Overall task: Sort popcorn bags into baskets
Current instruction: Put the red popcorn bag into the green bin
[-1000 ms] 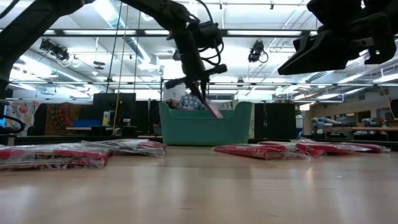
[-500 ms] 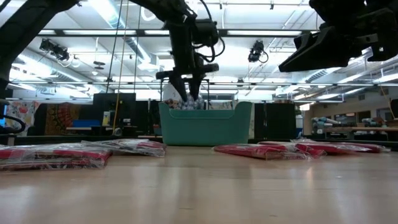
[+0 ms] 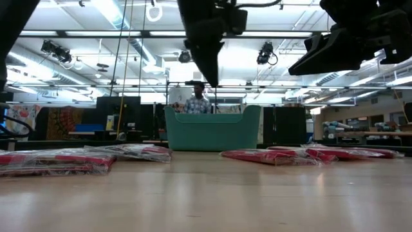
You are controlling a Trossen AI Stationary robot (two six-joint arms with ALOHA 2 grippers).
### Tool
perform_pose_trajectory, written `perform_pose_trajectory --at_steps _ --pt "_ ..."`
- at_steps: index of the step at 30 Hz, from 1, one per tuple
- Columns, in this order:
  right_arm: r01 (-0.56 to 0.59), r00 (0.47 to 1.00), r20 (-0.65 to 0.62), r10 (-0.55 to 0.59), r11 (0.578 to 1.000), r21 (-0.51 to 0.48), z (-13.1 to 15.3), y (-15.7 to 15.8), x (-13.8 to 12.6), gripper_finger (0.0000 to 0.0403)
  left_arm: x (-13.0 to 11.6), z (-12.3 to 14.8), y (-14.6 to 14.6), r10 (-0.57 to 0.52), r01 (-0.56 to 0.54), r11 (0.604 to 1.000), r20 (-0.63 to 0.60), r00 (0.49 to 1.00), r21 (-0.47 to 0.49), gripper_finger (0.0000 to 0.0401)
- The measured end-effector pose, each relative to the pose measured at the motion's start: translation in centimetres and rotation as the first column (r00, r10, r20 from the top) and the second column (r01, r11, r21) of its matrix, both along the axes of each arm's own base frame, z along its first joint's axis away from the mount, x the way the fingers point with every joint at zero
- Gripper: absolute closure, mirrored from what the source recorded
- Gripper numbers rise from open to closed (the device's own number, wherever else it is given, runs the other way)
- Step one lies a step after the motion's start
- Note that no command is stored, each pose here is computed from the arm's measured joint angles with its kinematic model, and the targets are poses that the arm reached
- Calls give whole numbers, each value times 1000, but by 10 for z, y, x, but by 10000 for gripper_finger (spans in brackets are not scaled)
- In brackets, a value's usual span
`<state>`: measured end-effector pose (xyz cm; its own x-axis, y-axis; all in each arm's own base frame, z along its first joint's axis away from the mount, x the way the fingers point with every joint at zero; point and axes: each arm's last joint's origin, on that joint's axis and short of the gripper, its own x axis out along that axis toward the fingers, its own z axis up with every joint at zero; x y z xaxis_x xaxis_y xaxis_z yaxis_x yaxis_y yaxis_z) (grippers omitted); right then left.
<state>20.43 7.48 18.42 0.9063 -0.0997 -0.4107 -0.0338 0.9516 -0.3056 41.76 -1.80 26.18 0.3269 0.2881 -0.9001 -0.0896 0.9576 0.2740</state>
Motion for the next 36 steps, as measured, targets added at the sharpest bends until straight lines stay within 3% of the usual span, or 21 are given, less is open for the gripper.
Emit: perform_pose_trajectory --at_steps 8,17,23,29,36 --pt "1 1000 5 -1 1000 5 0 0 0 321 -18 -4 -58 121 -132 979 -73 990 -155 257" --pt "-52 999 -9 52 997 58 0 2 0 321 -33 -14 -111 257 -275 939 -108 960 -208 257" --pt "-49 998 -22 51 997 55 -1 2 -1 321 -59 -24 -150 342 -380 912 -223 913 -156 247" --pt "-42 999 -19 43 997 71 -1 2 0 321 -84 -33 -190 387 -428 897 -267 882 -112 203" --pt "-49 999 9 49 996 71 1 2 1 321 -109 -44 -212 441 -485 874 -397 805 -12 187"
